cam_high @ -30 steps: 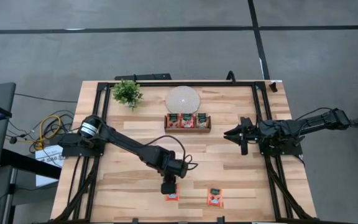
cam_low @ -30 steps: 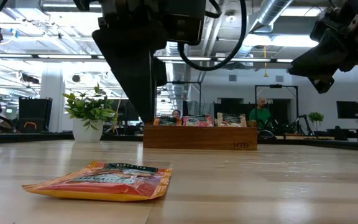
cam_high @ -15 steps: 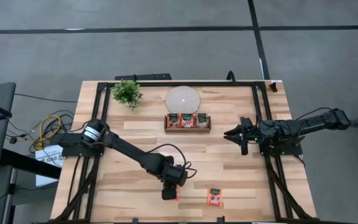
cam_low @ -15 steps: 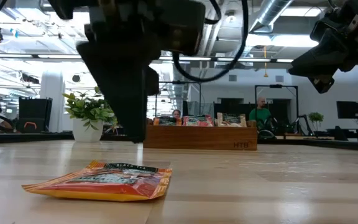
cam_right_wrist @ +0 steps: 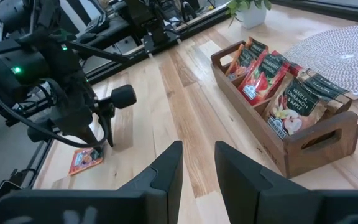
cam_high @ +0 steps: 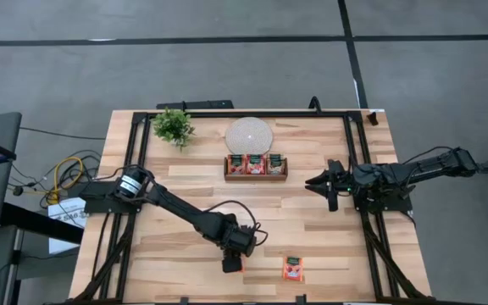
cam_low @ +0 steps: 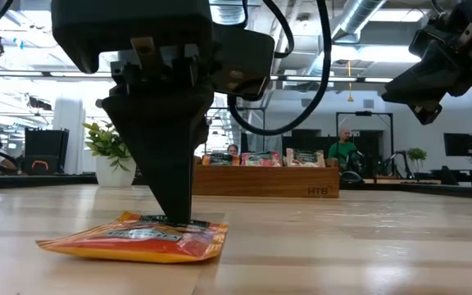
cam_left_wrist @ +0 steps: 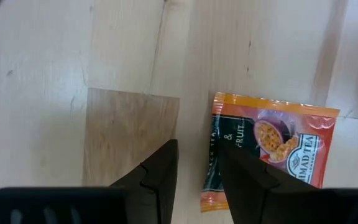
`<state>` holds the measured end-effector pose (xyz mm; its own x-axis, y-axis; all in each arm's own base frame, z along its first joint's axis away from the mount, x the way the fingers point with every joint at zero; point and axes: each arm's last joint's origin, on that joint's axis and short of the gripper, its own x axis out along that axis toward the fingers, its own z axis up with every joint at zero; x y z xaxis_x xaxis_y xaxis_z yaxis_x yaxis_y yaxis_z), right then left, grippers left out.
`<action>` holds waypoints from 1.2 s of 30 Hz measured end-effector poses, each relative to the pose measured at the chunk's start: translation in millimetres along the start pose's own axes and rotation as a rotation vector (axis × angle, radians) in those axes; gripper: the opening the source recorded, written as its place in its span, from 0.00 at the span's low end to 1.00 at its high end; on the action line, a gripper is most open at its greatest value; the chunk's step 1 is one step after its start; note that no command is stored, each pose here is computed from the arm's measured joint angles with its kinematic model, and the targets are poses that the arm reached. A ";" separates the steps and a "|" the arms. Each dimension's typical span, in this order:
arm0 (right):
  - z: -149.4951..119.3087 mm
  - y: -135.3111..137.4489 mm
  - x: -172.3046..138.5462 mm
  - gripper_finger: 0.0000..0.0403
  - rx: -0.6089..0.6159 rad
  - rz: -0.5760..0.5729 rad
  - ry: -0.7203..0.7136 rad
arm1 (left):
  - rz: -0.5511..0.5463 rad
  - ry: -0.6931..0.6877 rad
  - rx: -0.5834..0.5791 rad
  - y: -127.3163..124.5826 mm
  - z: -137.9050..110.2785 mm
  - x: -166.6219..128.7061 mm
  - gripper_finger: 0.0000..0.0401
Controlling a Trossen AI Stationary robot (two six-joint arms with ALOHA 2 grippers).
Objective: Pick & Place Tea
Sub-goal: Put the orange tea bag into the left section of the wooden organizer
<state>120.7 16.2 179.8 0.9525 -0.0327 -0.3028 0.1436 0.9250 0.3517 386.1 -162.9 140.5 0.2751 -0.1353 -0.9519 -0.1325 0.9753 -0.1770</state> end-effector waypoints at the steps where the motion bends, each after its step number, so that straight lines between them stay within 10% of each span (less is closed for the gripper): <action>1: 0.0 0.0 0.0 0.21 0.000 0.000 0.000 | 0.003 0.003 0.000 0.1 -0.4 0.3 0.27; 25: 0.1 0.0 0.0 0.21 0.000 -0.001 -0.002 | 0.294 -0.035 0.036 3.3 -3.7 -2.9 0.27; 36: 0.1 0.0 0.0 0.21 0.000 -0.001 -0.002 | 0.251 0.004 0.058 6.1 -2.1 -3.6 0.15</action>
<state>120.7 16.2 179.9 0.9528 -0.0338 -0.3016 0.1442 0.9250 0.3517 382.3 -156.9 142.3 0.2364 0.1112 -0.9653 -0.1408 0.9869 0.0792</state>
